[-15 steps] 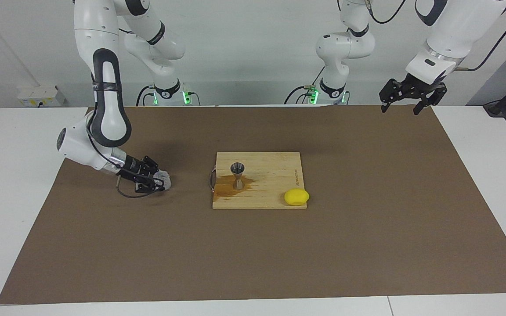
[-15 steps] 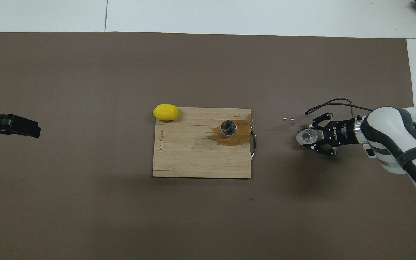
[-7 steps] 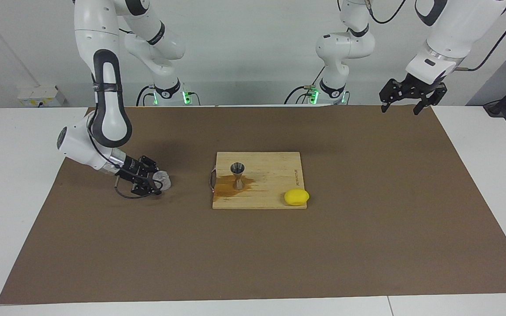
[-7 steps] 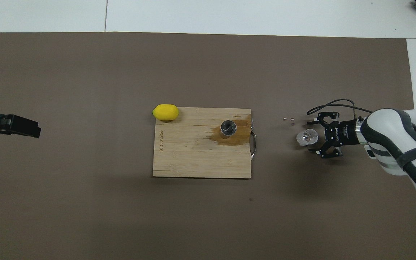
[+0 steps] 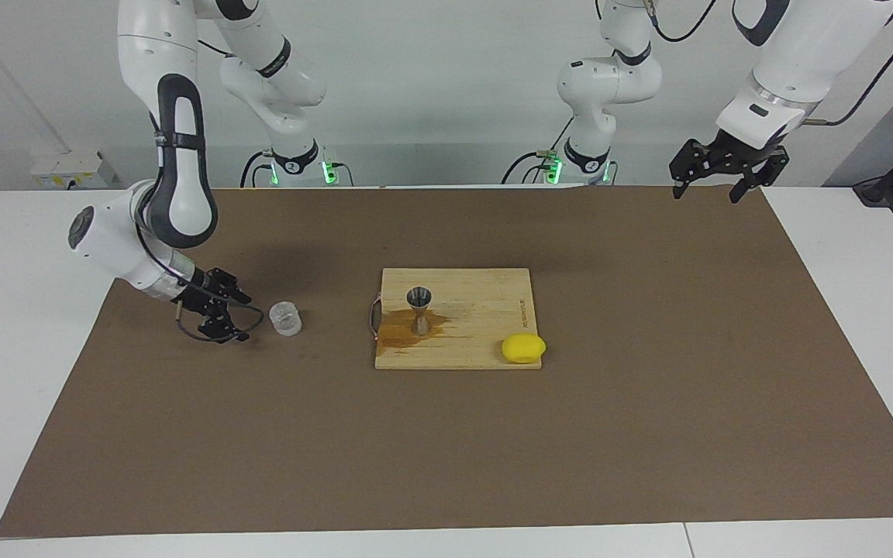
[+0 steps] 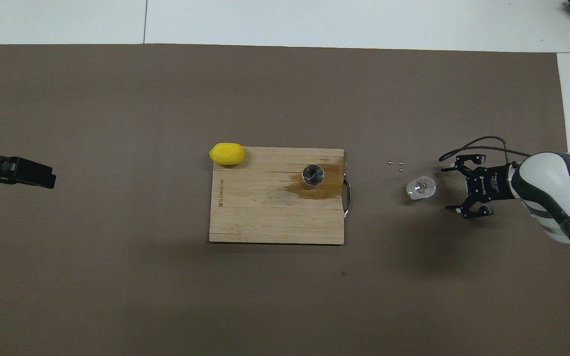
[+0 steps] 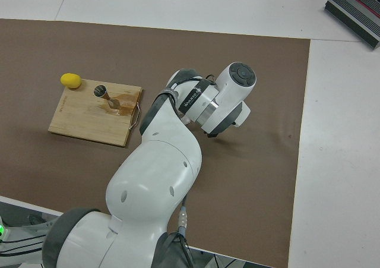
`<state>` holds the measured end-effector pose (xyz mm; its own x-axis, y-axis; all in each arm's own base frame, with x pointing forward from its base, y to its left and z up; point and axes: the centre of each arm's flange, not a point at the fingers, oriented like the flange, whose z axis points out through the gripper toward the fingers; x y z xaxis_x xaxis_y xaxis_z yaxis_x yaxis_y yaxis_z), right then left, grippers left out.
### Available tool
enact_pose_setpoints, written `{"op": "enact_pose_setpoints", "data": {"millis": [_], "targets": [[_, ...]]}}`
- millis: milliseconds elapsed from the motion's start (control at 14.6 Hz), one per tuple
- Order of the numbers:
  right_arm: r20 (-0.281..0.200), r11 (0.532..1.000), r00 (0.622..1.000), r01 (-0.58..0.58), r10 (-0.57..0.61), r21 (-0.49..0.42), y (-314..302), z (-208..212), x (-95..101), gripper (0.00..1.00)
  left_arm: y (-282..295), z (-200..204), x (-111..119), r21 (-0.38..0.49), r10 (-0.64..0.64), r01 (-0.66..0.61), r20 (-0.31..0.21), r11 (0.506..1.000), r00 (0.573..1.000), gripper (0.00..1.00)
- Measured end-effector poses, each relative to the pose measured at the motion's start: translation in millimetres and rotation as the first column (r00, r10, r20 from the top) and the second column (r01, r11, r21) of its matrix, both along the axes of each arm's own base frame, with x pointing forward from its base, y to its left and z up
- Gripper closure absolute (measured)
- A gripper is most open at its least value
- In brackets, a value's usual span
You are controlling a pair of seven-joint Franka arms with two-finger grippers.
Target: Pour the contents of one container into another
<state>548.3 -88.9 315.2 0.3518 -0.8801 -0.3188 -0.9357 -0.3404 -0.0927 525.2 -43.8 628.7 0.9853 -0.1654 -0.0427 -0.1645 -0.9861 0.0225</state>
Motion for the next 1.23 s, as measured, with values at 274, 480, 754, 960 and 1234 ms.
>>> {"op": "enact_pose_setpoints", "data": {"millis": [274,480,754,960,1234], "targets": [[0.093,0.928,0.924,-0.364,0.370,-0.076,24.4,37.4,2.3,0.00,0.0,0.0,0.0,0.000,0.000,0.000,0.000,1.000,1.000,0.00],[0.109,0.813,0.808,-0.564,0.579,-0.146,55.3,55.5,6.4,0.00,0.0,0.0,0.0,0.000,0.000,0.000,0.000,1.000,1.000,0.00],[0.019,0.593,0.618,-0.744,0.786,-0.306,105.8,107.0,4.5,0.00,0.0,0.0,0.0,0.000,0.000,0.000,0.000,1.000,1.000,0.00],[0.025,0.463,0.482,-0.823,0.876,-0.330,124.8,169.9,3.1,0.00,0.0,0.0,0.0,0.000,0.000,0.000,0.000,1.000,1.000,0.00],[0.046,0.431,0.446,-0.825,0.894,-0.365,123.6,250.6,8.7,0.00,0.0,0.0,0.0,0.000,0.000,0.000,0.000,1.000,1.000,0.00]]}}
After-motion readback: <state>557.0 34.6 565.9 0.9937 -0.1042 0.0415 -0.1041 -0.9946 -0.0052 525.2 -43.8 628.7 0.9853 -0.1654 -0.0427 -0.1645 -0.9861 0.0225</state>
